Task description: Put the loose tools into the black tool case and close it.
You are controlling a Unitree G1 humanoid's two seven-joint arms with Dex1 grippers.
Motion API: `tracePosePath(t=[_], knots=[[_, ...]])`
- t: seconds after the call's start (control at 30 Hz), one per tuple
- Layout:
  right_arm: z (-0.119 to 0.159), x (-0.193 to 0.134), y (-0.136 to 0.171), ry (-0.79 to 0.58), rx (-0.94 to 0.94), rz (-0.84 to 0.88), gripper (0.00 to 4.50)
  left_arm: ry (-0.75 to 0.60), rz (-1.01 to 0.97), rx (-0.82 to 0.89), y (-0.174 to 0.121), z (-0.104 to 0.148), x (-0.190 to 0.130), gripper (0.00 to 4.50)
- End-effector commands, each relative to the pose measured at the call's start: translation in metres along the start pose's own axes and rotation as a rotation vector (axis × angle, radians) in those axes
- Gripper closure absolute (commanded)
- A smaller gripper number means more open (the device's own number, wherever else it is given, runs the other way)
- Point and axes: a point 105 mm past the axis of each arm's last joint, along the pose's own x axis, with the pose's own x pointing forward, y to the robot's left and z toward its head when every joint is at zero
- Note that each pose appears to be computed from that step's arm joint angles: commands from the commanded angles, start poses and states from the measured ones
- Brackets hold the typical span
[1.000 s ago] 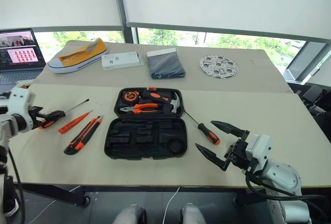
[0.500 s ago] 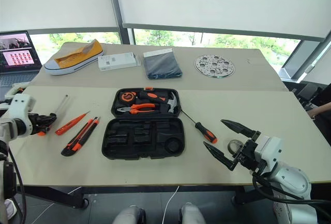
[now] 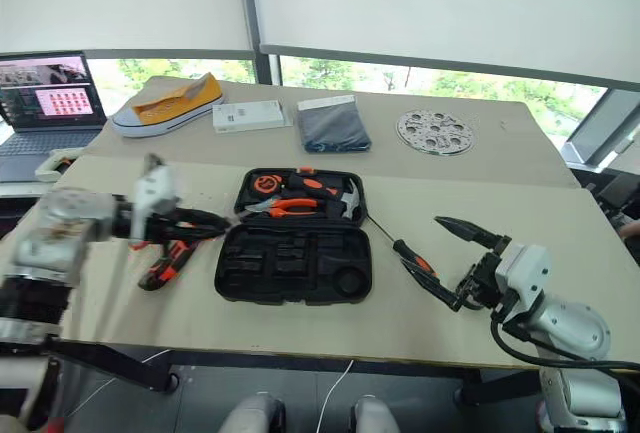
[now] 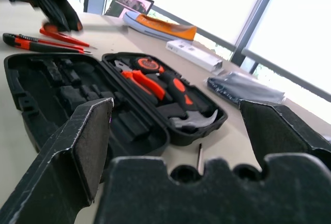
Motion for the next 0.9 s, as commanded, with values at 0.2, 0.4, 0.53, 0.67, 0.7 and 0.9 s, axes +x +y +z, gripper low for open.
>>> tracePosePath(t=[0.2,0.4,0.53,0.67,0.7,0.9], knots=[[0.003,0.009,0.003,0.004,0.008,0.043,0.00,0.129,0.037,0.216,0.015,0.021,0.041,3.82],[0.006,0.012,0.008,0.003,0.015,0.029,0.00,0.177,-0.044,0.272,0.009,0.019,0.053,3.82],[0.007,0.012,0.008,0.007,0.013,0.012,0.00,0.250,-0.061,0.264,0.007,0.006,0.052,3.82],[0.008,0.013,0.009,0.005,0.013,0.008,0.00,0.266,-0.040,0.255,0.008,0.002,0.055,3.82],[0.009,0.013,0.009,0.005,0.014,0.007,0.00,0.263,-0.036,0.261,0.008,0.003,0.057,3.82],[0.009,0.015,0.013,0.000,0.025,0.008,0.00,0.241,-0.012,0.270,0.011,0.015,0.070,3.82]])
